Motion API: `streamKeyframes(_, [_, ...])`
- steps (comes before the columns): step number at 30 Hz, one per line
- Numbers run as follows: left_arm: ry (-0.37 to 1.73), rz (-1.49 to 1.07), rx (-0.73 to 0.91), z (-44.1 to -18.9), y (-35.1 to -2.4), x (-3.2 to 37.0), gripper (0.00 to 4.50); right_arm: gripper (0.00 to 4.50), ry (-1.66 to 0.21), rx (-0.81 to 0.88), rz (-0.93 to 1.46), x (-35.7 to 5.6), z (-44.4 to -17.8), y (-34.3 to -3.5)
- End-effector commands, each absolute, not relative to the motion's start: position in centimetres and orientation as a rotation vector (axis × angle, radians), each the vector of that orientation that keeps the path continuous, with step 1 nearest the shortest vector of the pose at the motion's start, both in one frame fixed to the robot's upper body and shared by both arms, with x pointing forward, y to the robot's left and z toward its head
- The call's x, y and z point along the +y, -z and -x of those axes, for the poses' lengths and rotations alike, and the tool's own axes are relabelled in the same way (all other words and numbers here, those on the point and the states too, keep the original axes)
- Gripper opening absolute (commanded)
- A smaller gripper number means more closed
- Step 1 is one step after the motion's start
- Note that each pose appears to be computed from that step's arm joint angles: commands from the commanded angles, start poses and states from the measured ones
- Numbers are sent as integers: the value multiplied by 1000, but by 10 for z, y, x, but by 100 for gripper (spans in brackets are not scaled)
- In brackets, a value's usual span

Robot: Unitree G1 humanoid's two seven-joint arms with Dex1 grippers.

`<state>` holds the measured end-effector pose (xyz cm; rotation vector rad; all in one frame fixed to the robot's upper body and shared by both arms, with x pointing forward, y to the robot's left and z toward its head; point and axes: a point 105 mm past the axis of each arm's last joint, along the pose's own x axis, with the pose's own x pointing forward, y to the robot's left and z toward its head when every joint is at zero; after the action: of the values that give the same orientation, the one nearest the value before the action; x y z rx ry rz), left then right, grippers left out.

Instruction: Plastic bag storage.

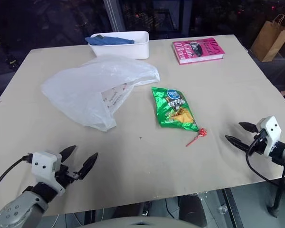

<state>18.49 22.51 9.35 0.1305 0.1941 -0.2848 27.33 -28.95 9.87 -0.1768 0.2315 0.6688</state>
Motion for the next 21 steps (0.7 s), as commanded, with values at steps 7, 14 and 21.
streamKeyframes(7, [312, -169, 110, -191, -112, 214, 438, 450, -711, 189, 211, -285, -273, -112])
streamKeyframes(14, [307, -316, -86, -220, -154, 196, 438, 450, -1097, 171, 112, -228, -224, -136])
streamKeyframes(21, [190, -318, -110, -254, -153, 196, 438, 450, -1146, 18, 40, -199, -219, -169])
